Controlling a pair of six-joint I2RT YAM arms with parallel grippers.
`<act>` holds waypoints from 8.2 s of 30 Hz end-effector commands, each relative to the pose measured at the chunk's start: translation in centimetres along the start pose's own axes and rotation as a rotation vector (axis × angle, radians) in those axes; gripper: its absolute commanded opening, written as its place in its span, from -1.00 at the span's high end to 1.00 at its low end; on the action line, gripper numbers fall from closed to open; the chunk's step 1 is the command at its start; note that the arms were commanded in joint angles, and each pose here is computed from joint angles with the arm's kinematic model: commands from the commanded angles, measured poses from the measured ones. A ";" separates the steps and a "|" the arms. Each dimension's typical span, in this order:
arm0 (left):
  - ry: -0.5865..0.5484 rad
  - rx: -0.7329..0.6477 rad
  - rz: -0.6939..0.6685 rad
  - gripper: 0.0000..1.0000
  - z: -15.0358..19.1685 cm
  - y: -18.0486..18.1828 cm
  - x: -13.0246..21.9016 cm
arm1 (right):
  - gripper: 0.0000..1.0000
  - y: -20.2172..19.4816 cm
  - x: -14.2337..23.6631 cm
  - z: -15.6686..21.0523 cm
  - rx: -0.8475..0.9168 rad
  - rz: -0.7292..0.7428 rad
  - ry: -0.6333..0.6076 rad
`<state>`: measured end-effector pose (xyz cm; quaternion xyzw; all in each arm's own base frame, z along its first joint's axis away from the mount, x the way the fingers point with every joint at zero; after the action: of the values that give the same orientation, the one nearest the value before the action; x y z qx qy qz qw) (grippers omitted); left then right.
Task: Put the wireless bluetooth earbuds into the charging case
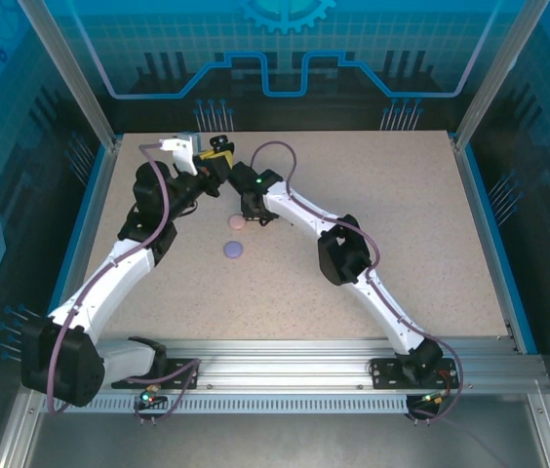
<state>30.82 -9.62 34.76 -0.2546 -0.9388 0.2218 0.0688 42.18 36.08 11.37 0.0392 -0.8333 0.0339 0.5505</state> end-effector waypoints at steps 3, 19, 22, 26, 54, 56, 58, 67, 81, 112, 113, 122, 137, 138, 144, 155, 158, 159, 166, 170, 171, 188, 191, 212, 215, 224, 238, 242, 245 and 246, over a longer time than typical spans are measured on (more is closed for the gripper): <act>-0.039 0.021 0.007 1.00 -0.4 0.0 0.0 | 0.49 1.3 -1.7 2.3 0.041 0.020 0.065; -0.036 0.035 0.007 1.00 -0.4 0.0 -0.1 | 0.47 1.5 -1.6 3.2 0.038 0.036 0.072; -0.028 0.038 0.011 1.00 -0.5 0.0 -0.2 | 0.55 1.5 -1.7 3.2 0.031 0.026 0.071; -0.025 0.038 0.021 1.00 -0.5 -0.1 -0.2 | 0.63 1.6 -1.5 2.9 0.021 0.006 0.064; -0.138 -0.162 0.225 1.00 1.8 -0.1 -0.1 | 0.71 -4.4 14.9 -4.3 0.033 -0.086 -0.301; -0.150 -0.176 0.251 1.00 2.4 0.0 0.0 | 0.71 -5.1 16.8 -4.7 0.041 -0.083 -0.343; -0.154 -0.183 0.267 1.00 2.7 0.1 -0.1 | 0.71 -5.8 18.6 -5.1 0.046 -0.088 -0.382; -0.208 -0.220 0.294 1.00 3.2 0.3 -0.2 | 0.70 -8.0 24.6 -5.4 0.039 -0.128 -0.514; -0.189 -0.246 0.303 1.00 3.9 0.5 -0.5 | 0.68 -10.5 31.2 -2.9 0.054 -0.331 -0.710; -0.061 -0.358 0.636 1.00 5.4 -4.6 -0.9 | 0.66 -9.7 34.3 4.4 0.357 -0.615 -1.047; -0.060 -0.359 0.637 1.00 5.4 -4.6 -0.9 | 0.66 -9.6 34.2 4.4 0.354 -0.615 -1.046; -0.110 -0.405 0.635 1.00 5.1 -4.8 -0.5 | 0.68 -9.7 34.1 5.4 0.347 -0.635 -1.047; -0.158 -0.456 0.667 1.00 4.6 -5.8 0.1 | 0.69 -9.0 33.1 5.5 0.347 -0.642 -1.023; -0.162 -0.461 0.668 1.00 4.5 -5.9 0.2 | 0.69 -9.0 33.0 5.5 0.347 -0.641 -1.020; -0.168 -0.466 0.667 1.00 4.2 -6.0 0.3 | 0.69 -9.2 32.5 5.9 0.341 -0.630 -1.009; -0.175 -0.468 0.669 1.00 3.9 -6.2 0.5 | 0.71 -8.2 31.7 6.3 0.376 -0.649 -0.969; -0.178 -0.468 0.665 1.00 3.9 -6.2 0.4 | 0.71 -7.8 31.6 6.6 0.393 -0.644 -0.960; -0.180 -0.468 0.664 1.00 3.8 -6.2 0.4 | 0.71 -7.8 31.5 6.8 0.396 -0.642 -0.959; -0.187 -0.465 0.664 1.00 3.7 -6.3 0.6 | 0.72 -8.2 30.8 7.4 0.380 -0.597 -0.946; -0.191 -0.468 0.666 1.00 3.5 -6.4 0.7 | 0.74 -8.7 30.7 7.2 0.350 -0.565 -0.948; -0.192 -0.468 0.665 1.00 3.5 -6.4 0.8 | 0.75 -8.9 30.8 7.1 0.339 -0.555 -0.950; -0.205 -0.454 0.665 1.00 3.2 -6.5 0.7 | 0.70 -8.0 29.5 7.8 0.479 -0.606 -0.844; -0.201 -0.447 0.665 1.00 3.3 -6.5 0.6 | 0.62 -7.9 29.6 7.5 0.464 -0.607 -0.845; -0.180 -0.400 0.641 1.00 5.1 -5.3 -0.6 | -0.36 -11.1 38.0 4.0 0.247 -0.707 -0.985; -0.183 -0.401 0.636 1.00 5.2 -5.2 -0.6 | -0.38 -12.5 39.1 4.2 0.197 -0.730 -1.006; -0.202 -0.409 0.615 1.00 5.3 -5.1 -0.2 | -0.42 -17.6 36.6 4.7 -0.024 -0.578 -0.937; -0.250 -0.448 0.541 1.00 5.3 -4.7 0.7 | -0.40 -17.4 23.0 2.5 -0.170 -0.277 -0.462; -0.268 -0.452 0.511 1.00 5.3 -4.5 0.9 | -0.37 -16.5 19.0 1.6 -0.198 -0.199 -0.312; -0.286 -0.455 0.491 1.00 5.1 -4.4 1.0 | -0.35 -15.8 16.3 1.1 -0.219 -0.165 -0.228; -0.290 -0.455 0.489 1.00 5.1 -4.4 1.0 | -0.34 -15.5 15.4 0.9 -0.227 -0.158 -0.205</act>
<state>27.45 -14.90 30.94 -0.4643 -0.8738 0.0639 -0.1301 36.39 20.36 26.34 0.0833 -0.8940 -0.1002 0.4287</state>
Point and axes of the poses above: each hand's point on the last joint's axis, 136 mm out from that joint toward the fingers, its own x axis back along the fingers, its own y axis along the line the jaws close on, z = x × y, the point moved 10 cm from there along x, back along the fingers, and after that the axes turned 6 degrees about x, right-handed, at the moved point
